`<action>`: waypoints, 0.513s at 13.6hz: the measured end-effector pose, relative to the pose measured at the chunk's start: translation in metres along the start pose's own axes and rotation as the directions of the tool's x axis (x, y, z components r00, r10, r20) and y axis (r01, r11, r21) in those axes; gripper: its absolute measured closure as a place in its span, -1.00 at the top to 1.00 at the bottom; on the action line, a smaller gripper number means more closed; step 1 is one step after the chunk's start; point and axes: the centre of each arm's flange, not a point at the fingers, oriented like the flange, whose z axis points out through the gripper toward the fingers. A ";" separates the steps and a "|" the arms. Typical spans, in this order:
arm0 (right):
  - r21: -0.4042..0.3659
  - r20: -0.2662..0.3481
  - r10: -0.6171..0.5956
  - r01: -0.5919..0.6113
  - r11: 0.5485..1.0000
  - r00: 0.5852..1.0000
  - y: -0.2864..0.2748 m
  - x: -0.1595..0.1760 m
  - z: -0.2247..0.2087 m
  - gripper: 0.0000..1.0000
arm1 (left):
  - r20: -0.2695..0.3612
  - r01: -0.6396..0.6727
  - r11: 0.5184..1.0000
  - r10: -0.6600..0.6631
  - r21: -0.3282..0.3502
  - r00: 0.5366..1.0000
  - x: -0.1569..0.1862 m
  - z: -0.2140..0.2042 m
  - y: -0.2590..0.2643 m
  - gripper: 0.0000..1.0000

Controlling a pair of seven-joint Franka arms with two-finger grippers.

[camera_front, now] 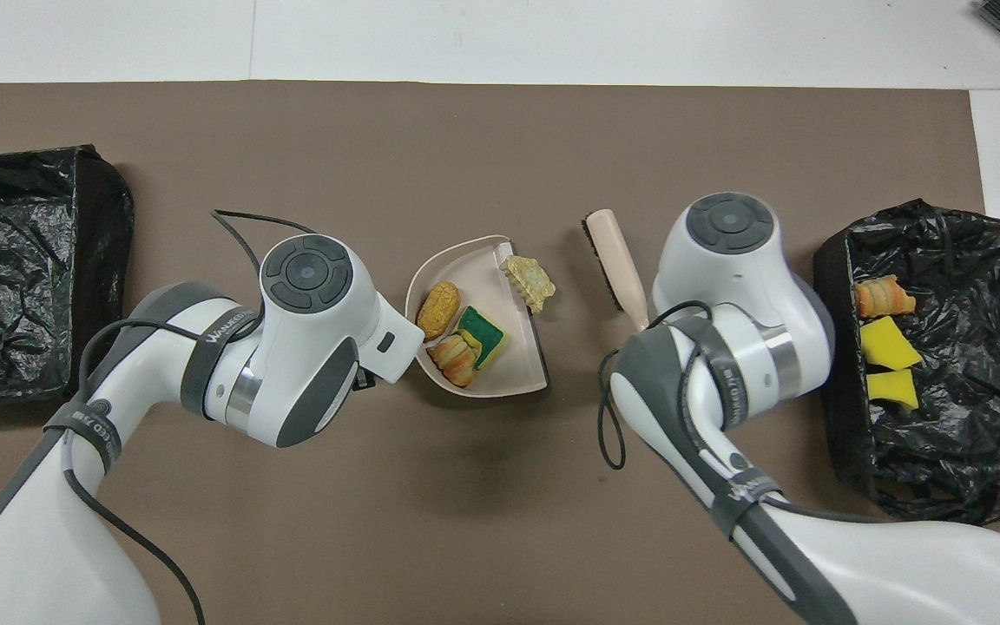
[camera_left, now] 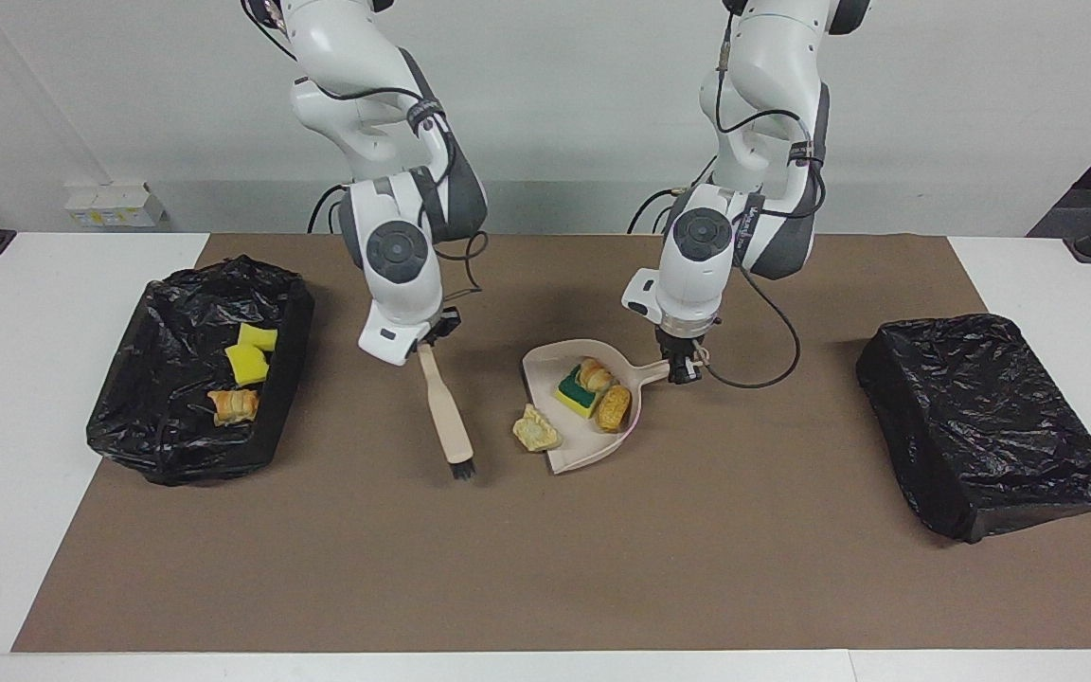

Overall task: Sweep and dump trash in bin
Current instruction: 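Sweep the last scraps into the dustpan with the right gripper's brush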

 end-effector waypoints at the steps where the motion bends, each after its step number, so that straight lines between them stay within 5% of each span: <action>1: 0.015 -0.012 -0.010 0.011 1.000 1.000 -0.020 0.008 0.009 -0.46 | 0.000 -0.006 1.000 0.006 0.000 1.000 0.000 0.000 0.000 -0.37; 7: 0.189 -0.023 0.068 -0.063 0.980 0.997 -0.104 0.013 0.005 -0.46 | -0.003 -0.023 1.000 0.023 0.004 1.000 0.000 0.001 0.001 -0.37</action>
